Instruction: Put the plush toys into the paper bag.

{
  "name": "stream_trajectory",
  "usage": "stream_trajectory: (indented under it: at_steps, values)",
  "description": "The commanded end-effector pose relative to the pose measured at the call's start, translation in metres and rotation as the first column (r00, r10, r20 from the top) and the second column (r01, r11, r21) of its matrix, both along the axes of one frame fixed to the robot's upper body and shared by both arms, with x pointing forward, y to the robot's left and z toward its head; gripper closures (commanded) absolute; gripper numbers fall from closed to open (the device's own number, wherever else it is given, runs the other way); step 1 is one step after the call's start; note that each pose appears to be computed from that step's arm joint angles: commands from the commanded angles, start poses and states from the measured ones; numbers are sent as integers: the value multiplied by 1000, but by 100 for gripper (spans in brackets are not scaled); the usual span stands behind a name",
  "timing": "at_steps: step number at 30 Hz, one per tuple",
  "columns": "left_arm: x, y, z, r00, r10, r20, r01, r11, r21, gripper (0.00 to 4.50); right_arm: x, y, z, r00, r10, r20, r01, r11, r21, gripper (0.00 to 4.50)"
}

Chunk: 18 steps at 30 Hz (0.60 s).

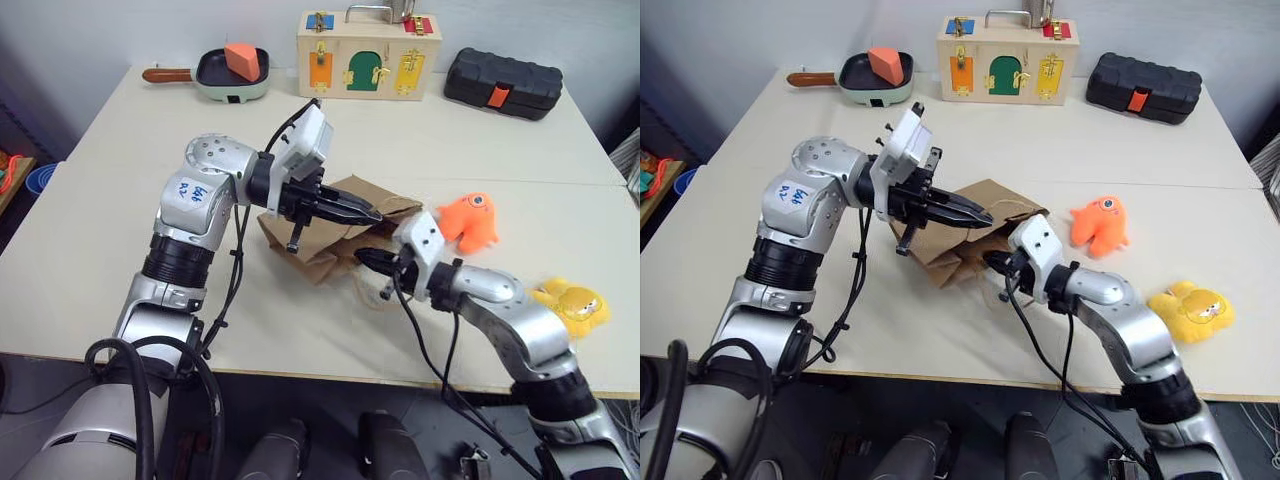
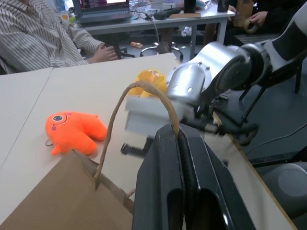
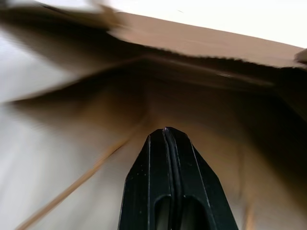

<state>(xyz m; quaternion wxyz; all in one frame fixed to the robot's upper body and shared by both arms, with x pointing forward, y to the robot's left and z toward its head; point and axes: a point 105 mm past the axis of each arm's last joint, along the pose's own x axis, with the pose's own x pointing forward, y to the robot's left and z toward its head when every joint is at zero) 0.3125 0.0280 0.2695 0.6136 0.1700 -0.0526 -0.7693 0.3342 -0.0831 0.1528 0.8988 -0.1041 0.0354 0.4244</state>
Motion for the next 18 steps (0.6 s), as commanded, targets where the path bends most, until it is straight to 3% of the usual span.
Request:
stream_trajectory:
  at_steps: [1,7,13,18]
  values:
    - [-6,1,8,999,-16,30,16,1000,-19,450,15,5,12,999,-17,27,16,999,52,447]
    - [-5,-6,25,999,17,48,-11,992,-127,450,40,7,-9,998,-66,-22,66,998,-1,447]
    - [4,-1,50,995,92,26,-83,966,-246,450,36,8,-25,999,-35,-5,34,996,-83,447]
    - [0,0,57,997,77,4,-73,959,-275,450,33,8,-31,1000,3,22,0,987,-162,447]
